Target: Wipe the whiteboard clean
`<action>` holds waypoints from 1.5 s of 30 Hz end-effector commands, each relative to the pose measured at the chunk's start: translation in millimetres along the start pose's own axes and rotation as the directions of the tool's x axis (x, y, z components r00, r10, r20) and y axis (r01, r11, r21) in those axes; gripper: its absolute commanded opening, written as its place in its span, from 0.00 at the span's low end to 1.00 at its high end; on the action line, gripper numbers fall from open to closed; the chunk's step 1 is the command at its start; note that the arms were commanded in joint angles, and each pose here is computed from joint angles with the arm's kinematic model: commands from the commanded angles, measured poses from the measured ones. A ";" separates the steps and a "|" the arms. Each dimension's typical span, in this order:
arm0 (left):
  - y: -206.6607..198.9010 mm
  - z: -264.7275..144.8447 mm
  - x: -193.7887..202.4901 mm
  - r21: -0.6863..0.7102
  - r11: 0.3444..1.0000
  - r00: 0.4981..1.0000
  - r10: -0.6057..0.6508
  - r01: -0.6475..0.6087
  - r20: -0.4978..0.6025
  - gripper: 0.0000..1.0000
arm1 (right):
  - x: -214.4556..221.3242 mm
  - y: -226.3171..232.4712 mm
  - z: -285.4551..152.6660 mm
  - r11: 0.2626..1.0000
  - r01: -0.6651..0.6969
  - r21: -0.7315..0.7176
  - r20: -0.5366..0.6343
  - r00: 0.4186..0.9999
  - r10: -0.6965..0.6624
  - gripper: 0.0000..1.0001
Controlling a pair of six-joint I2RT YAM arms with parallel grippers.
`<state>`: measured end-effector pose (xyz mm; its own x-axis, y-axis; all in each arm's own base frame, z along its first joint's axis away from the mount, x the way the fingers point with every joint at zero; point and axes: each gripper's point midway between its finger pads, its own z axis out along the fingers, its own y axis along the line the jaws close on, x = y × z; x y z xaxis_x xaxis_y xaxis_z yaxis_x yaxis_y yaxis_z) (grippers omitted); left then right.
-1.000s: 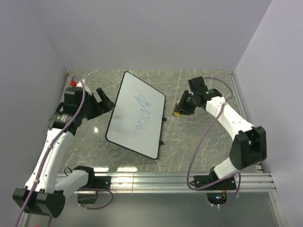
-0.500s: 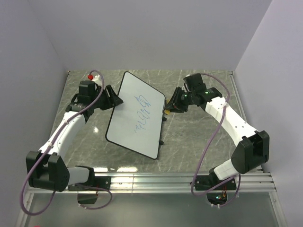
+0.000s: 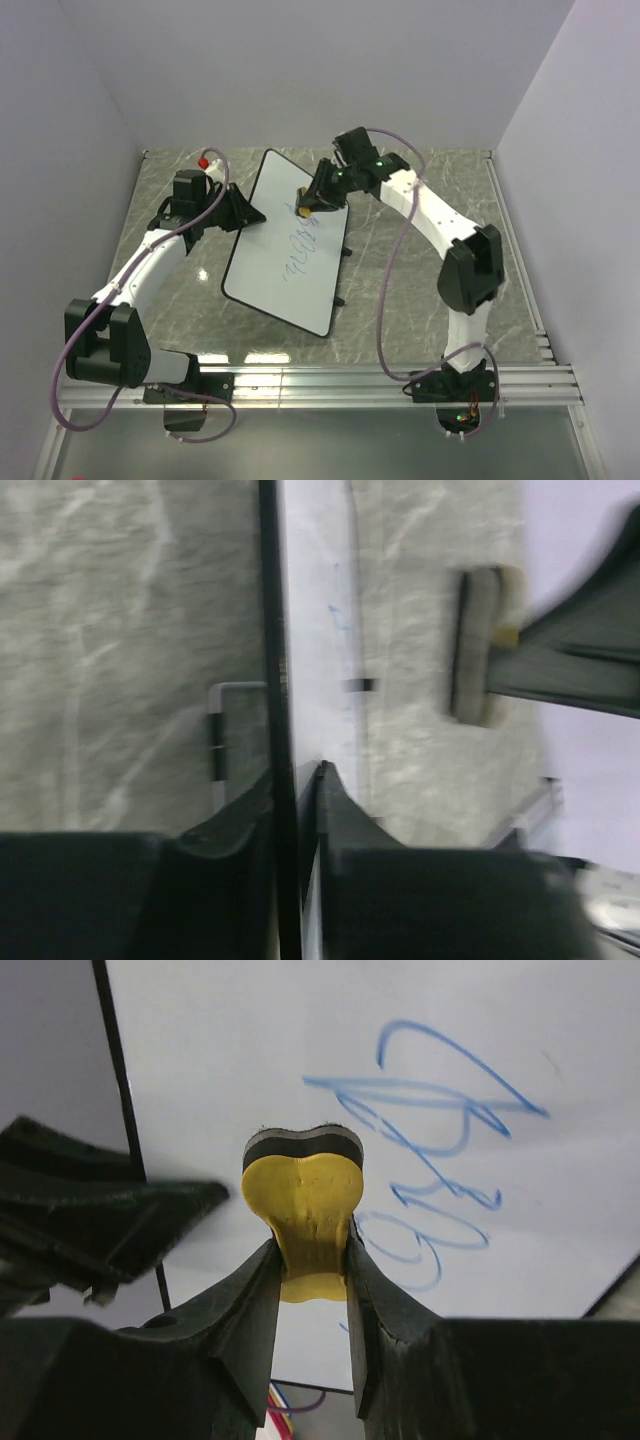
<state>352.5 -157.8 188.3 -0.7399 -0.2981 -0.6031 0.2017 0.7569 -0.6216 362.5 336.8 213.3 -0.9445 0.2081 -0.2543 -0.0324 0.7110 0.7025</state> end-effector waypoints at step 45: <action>-5.5 4.2 -12.6 -0.079 0.986 0.988 0.145 -0.149 -0.051 0.00 | -1.6 38.7 79.4 0.990 -0.082 -0.113 -0.190 0.980 0.060 0.00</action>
<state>361.5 -162.4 207.4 -0.7645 -0.2969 -0.5722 0.1678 0.7654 -0.6213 397.8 351.7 146.4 -0.9791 0.1981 -0.0466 0.1188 0.7424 0.6594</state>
